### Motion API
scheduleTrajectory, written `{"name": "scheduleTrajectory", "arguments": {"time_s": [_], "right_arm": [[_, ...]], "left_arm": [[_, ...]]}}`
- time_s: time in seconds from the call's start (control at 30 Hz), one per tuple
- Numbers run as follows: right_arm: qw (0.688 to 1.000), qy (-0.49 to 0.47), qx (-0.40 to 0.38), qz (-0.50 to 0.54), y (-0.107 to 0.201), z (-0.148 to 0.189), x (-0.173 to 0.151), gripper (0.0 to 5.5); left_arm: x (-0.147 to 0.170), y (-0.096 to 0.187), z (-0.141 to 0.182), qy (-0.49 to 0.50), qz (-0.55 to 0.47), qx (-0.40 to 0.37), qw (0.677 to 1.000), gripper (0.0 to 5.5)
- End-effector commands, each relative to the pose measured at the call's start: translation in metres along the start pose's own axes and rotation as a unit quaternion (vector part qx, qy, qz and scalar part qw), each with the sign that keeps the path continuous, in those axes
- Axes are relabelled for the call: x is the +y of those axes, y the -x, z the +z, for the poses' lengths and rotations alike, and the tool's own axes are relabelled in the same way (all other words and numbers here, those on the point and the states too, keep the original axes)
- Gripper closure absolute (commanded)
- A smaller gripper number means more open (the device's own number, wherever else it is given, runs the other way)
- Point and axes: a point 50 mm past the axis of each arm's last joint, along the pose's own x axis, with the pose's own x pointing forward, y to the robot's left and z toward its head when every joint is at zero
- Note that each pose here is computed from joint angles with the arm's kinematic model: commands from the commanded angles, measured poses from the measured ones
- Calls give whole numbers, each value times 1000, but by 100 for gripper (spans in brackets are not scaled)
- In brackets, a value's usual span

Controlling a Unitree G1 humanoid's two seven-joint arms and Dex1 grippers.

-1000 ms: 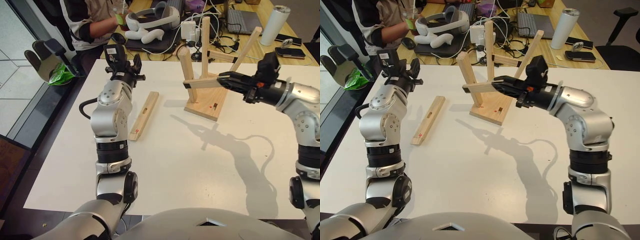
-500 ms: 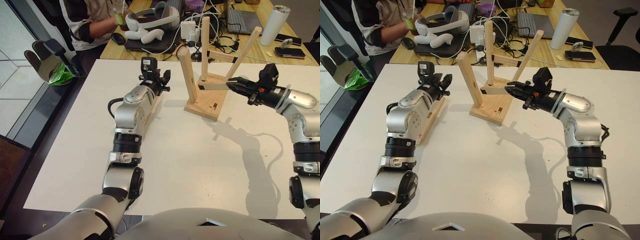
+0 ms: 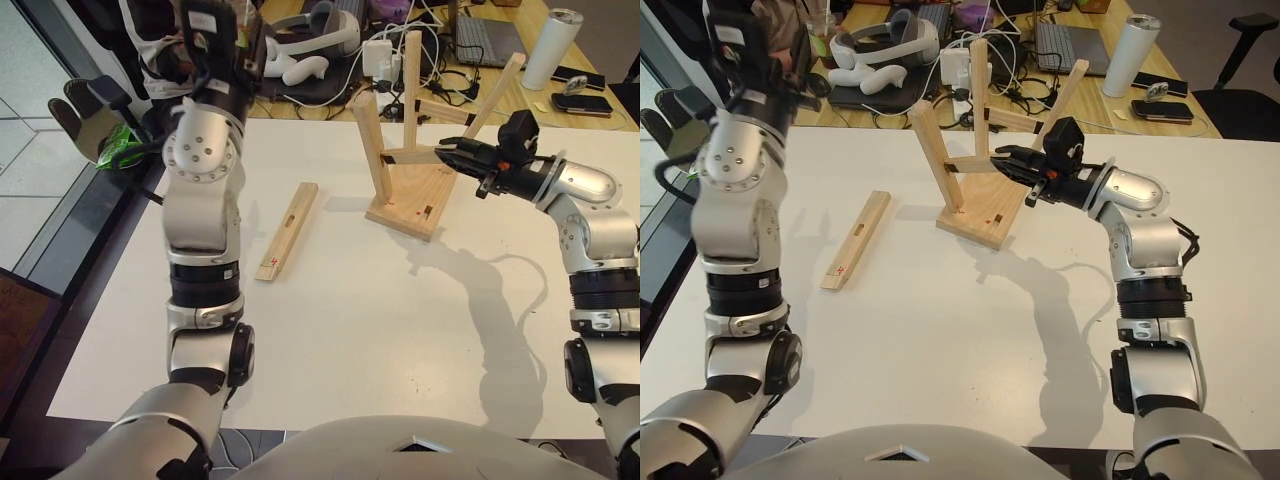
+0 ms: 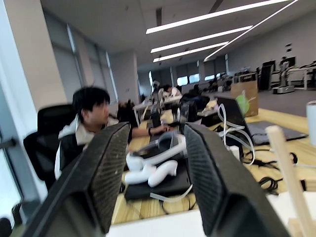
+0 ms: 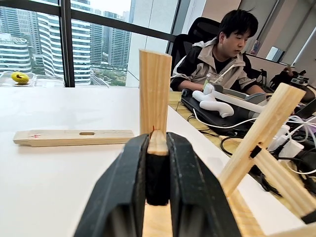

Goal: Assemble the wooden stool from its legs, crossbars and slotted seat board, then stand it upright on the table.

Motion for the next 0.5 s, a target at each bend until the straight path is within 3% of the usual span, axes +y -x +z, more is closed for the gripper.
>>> {"name": "scheduleTrajectory", "arguments": {"time_s": [0.03, 0.17, 0.3, 0.5], "right_arm": [[996, 24, 28, -87, 7, 1, -5, 510], [994, 13, 5, -108, 3, 10, 7, 510], [996, -12, -38, -80, -2, 27, 22, 510], [996, -17, -44, -77, -1, 33, 28, 510]], "left_arm": [[-60, 10, 31, -71, -209, -74, 973, 341], [-97, 17, 2, -139, -311, -56, 938, 341], [-103, 0, -34, -221, -308, -27, 925, 341], [-105, -28, -52, -286, -278, -24, 917, 341]]}}
